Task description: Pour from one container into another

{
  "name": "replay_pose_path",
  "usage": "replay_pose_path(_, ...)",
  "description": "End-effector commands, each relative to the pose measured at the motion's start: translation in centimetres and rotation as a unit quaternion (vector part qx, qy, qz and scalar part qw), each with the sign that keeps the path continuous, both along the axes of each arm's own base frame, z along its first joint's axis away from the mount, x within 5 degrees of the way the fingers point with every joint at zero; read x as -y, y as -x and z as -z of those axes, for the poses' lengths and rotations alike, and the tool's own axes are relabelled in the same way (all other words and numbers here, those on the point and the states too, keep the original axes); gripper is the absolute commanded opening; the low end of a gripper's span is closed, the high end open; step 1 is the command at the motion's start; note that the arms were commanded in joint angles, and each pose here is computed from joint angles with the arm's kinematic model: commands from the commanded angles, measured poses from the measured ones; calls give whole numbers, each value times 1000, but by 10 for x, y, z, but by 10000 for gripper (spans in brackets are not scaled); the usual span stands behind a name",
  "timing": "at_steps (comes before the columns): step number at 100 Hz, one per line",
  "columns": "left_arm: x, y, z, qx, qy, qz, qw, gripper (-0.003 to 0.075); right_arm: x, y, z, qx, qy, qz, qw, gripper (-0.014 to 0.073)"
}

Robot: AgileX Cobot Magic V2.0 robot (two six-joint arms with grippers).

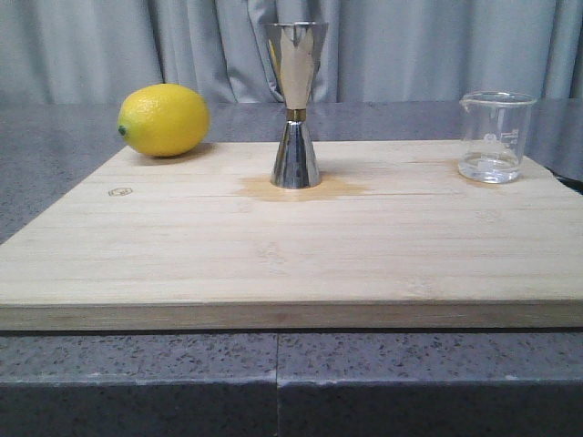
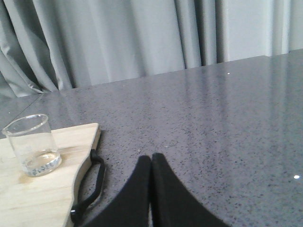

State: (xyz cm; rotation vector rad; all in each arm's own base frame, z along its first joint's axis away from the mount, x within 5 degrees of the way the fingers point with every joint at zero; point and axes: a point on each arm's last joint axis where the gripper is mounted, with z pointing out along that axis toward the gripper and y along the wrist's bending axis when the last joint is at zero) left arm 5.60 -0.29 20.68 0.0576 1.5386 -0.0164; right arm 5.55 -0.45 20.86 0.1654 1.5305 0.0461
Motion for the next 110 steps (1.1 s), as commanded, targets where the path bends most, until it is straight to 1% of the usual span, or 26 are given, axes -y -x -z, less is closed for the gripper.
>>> replay_pose_path(1, -1, 1, 1, 36, 8, -4, 999, -19, -1, 2, -7, 82, 10, -9, 997, -72)
replay_pose_path(3, -1, 1, 1, 36, 8, -4, 999, -19, -1, 1, -5, 64, 9, -9, 998, -72)
replay_pose_path(6, -1, 1, 1, 36, 8, -4, 999, -19, -2, 2, -5, 56, 8, -11, 998, -72)
replay_pose_path(23, -1, 1, 1, 36, 8, -4, 999, -19, -2, 1, -3, 51, 9, -19, 998, -72)
replay_pose_path(32, -1, 1, 1, 36, 8, -4, 999, -19, -3, 1, -3, 50, 23, -19, 998, -72)
replay_pose_path(44, -1, 1, 1, 36, 8, -4, 999, -19, -2, 1, -2, 44, 30, -18, 998, -72)
replay_pose_path(47, -1, 1, 1, 36, 8, -4, 999, -19, -2, 1, -2, 43, 37, -17, 998, -72)
replay_pose_path(55, -1, 1, 1, 36, 8, -4, 999, -19, -2, 1, -2, 41, 89, -12, 995, -72)
replay_pose_path(60, -1, 1, 1, 36, 8, -4, 999, -19, -2, 1, -2, 42, 105, -10, 994, -72)
replay_pose_path(67, -1, 1, 1, 36, 8, -4, 999, -19, -2, 1, -3, 50, 105, -10, 993, -72)
replay_pose_path(110, -1, 1, 1, 36, 8, -4, 999, -19, -2, 1, -3, 49, 105, -10, 993, -72)
